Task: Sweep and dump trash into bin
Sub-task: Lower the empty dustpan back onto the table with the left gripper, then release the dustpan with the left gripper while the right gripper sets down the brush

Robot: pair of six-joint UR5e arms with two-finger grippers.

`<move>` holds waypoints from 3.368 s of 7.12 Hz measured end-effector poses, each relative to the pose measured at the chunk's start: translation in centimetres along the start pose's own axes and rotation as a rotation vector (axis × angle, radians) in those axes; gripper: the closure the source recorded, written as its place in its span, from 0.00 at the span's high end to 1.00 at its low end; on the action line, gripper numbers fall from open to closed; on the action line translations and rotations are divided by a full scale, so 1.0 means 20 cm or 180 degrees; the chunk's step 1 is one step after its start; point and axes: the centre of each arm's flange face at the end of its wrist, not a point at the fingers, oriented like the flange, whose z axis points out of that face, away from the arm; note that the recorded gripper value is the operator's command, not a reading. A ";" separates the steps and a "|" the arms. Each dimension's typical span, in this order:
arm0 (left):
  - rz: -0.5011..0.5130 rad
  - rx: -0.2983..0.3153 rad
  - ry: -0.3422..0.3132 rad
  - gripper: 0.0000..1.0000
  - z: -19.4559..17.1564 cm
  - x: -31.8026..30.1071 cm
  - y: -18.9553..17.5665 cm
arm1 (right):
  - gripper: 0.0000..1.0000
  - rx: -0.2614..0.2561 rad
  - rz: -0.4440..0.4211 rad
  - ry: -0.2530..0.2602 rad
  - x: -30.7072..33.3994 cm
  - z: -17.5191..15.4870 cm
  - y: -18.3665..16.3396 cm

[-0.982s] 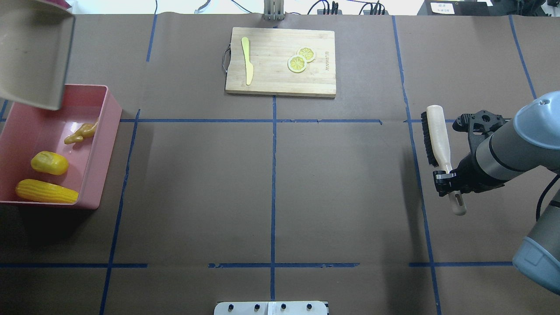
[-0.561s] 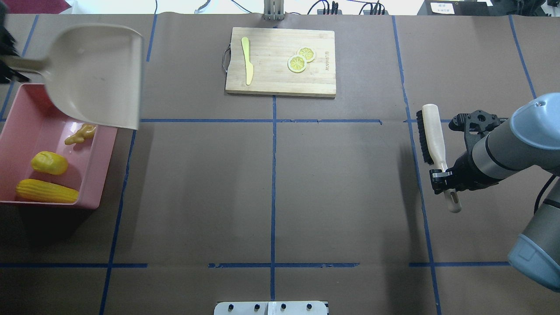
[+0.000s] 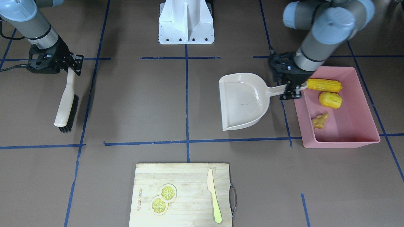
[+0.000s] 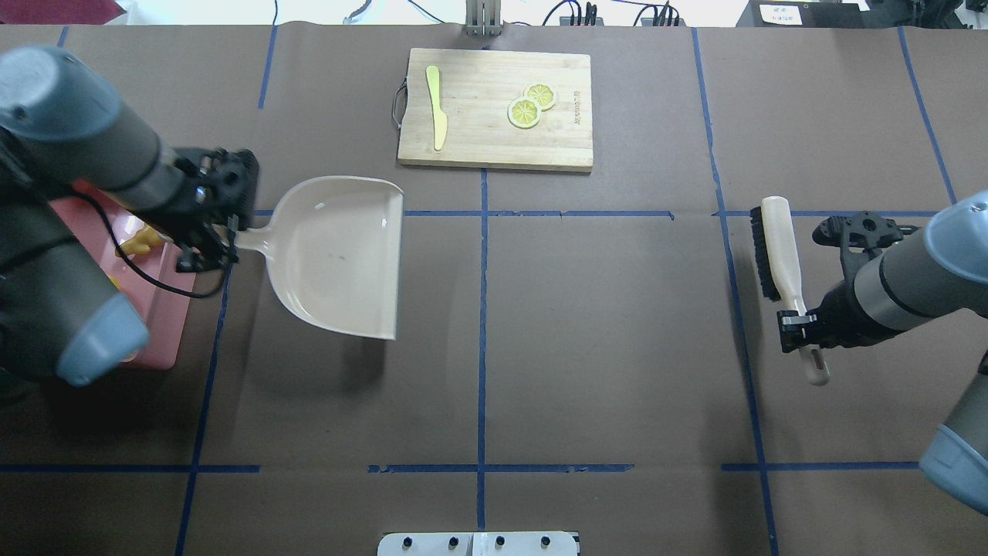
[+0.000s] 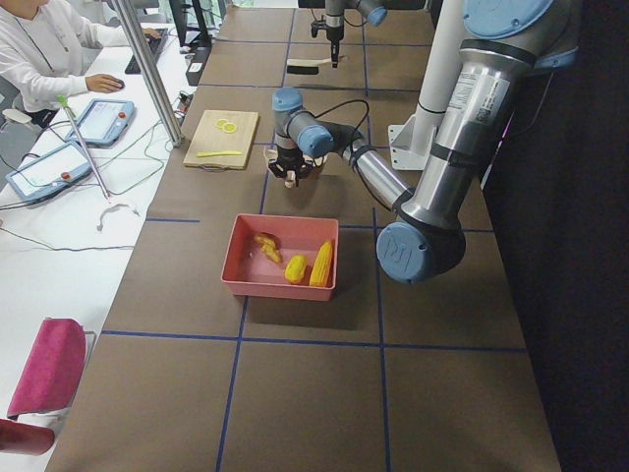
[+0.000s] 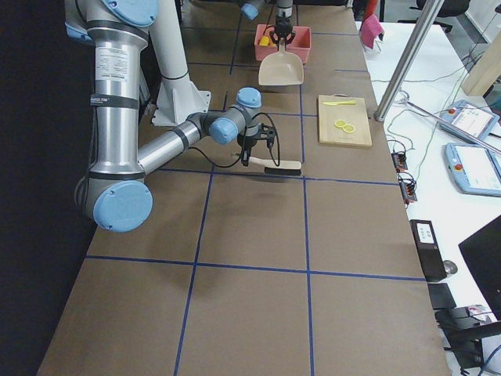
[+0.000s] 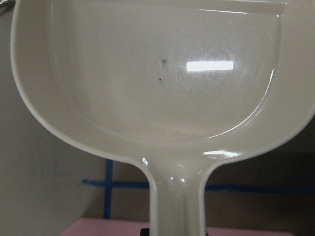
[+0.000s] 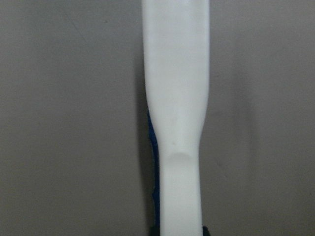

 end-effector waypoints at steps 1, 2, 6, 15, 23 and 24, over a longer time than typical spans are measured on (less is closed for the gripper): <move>-0.0050 0.0004 0.0098 0.08 0.10 0.12 -0.15 | 0.01 0.0004 0.0014 -0.0025 0.08 0.02 0.04; -0.0087 -0.0012 0.0163 0.08 0.18 0.22 -0.25 | 0.01 0.0003 0.0018 -0.0028 0.15 0.03 0.06; -0.0022 -0.0071 0.0217 0.22 0.31 0.34 -0.41 | 0.02 -0.0014 0.0025 0.0008 0.24 0.06 0.09; 0.0100 -0.0125 -0.0199 1.00 0.24 0.24 -0.42 | 0.03 0.0011 -0.0006 -0.0033 0.35 0.16 0.09; 0.0005 -0.0040 -0.0306 1.00 0.12 0.19 -0.38 | 1.00 -0.0157 -0.0049 -0.0243 0.66 0.34 0.18; 0.0005 -0.0035 -0.0309 1.00 0.11 0.19 -0.38 | 1.00 -0.0147 -0.0049 -0.0248 0.66 0.34 0.18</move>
